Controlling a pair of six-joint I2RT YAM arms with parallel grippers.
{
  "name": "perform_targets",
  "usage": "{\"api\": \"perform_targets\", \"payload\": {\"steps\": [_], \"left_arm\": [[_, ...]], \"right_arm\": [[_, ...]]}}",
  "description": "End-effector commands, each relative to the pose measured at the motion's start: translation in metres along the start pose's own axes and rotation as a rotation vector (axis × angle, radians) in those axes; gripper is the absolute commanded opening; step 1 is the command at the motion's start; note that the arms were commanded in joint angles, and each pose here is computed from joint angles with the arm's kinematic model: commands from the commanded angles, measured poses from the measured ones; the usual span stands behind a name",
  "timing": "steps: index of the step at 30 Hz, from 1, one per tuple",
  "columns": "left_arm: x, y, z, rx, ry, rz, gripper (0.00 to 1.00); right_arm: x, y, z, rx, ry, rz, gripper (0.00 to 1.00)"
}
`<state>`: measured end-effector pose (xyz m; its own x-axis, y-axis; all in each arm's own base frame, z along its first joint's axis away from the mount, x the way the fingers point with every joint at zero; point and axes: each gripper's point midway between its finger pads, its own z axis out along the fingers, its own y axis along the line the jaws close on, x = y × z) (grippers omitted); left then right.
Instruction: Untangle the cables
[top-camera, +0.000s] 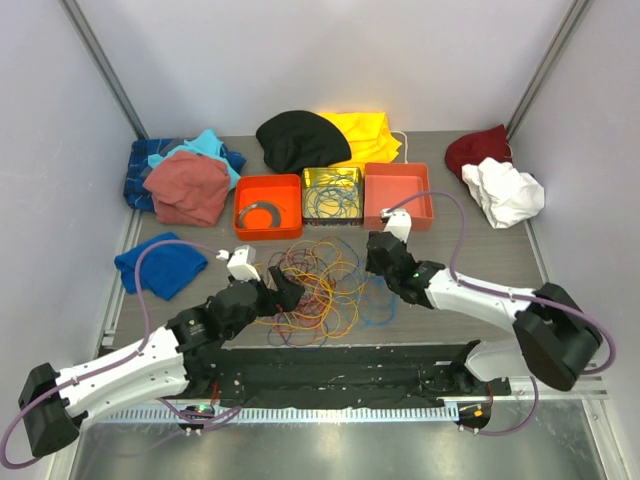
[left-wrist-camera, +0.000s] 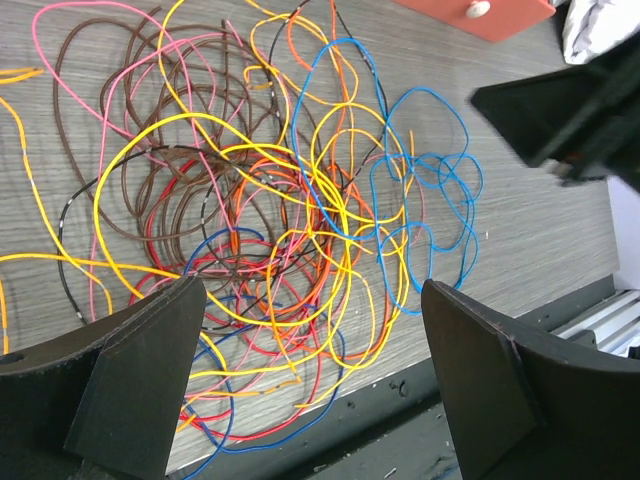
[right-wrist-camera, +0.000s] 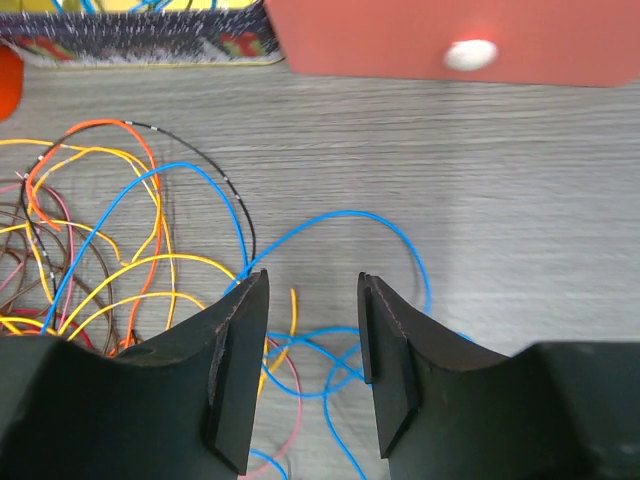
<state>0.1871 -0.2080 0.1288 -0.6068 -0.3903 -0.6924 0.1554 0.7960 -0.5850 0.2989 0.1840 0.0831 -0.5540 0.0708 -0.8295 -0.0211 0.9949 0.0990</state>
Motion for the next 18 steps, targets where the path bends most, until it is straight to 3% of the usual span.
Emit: {"api": "perform_targets", "payload": {"steps": [1,18], "left_arm": [[-0.003,-0.004,0.002,0.015,-0.019,-0.015,0.95],[0.003,-0.005,0.006,0.02,0.005,-0.006,0.95]], "right_arm": [[-0.01,-0.02,-0.016,0.069,-0.041,0.052,0.49],[0.03,-0.044,-0.013,0.116,0.046,0.131,0.56]]}}
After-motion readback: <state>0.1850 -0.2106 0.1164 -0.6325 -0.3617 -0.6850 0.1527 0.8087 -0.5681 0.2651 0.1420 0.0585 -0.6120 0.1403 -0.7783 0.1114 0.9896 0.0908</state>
